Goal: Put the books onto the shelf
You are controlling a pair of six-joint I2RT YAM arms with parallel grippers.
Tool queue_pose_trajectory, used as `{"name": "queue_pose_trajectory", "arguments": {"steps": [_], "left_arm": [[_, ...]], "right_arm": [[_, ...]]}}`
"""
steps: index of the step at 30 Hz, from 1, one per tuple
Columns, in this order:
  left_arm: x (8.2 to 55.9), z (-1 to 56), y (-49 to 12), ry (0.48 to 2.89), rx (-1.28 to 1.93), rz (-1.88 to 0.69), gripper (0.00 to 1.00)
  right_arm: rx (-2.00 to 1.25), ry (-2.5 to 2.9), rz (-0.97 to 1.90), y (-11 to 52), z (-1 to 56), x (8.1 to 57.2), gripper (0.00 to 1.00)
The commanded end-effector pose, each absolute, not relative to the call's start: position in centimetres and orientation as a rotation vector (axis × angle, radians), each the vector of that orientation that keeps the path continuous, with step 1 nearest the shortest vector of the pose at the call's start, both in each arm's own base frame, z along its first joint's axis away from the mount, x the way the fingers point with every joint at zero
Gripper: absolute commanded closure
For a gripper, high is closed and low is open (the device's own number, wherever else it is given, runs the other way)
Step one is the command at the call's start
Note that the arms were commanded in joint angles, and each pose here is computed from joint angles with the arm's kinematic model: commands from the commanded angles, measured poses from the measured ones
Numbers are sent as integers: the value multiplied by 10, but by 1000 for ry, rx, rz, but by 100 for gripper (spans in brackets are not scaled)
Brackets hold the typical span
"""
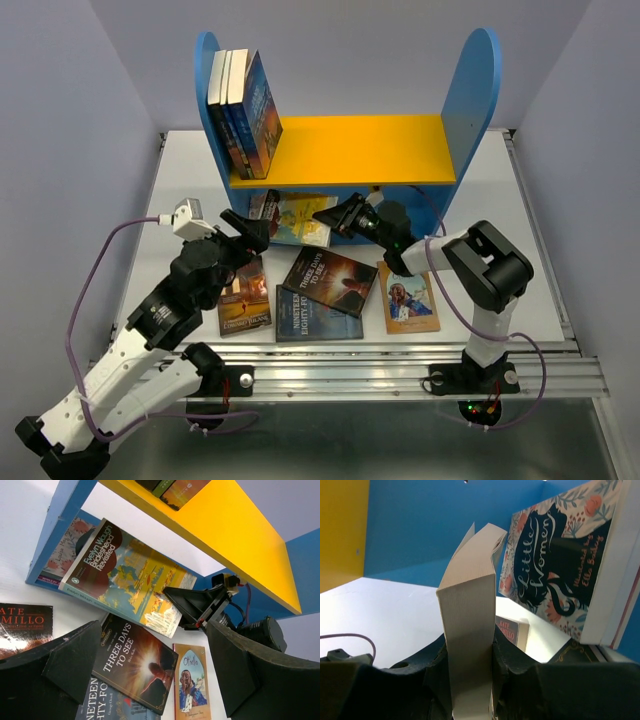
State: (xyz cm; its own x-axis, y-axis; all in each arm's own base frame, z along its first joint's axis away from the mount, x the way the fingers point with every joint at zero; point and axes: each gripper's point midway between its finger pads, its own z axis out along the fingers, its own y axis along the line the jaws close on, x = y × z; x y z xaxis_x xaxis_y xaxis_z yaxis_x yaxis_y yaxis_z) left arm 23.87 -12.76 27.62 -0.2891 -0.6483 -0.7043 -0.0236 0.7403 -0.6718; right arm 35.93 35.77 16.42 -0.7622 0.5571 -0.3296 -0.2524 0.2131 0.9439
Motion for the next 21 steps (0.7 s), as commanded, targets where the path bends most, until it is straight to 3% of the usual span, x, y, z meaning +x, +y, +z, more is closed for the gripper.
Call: {"name": "queue_pose_trajectory", "arguments": {"steps": [1,21], "left_arm": [[239,273,-120,1775,-519,-625,1],[235,268,-109,1774,-550,-595,1]], "right_arm": [[146,1579,1714,361,236,375,99],[183,1700,1691,378,197,402,99]]}}
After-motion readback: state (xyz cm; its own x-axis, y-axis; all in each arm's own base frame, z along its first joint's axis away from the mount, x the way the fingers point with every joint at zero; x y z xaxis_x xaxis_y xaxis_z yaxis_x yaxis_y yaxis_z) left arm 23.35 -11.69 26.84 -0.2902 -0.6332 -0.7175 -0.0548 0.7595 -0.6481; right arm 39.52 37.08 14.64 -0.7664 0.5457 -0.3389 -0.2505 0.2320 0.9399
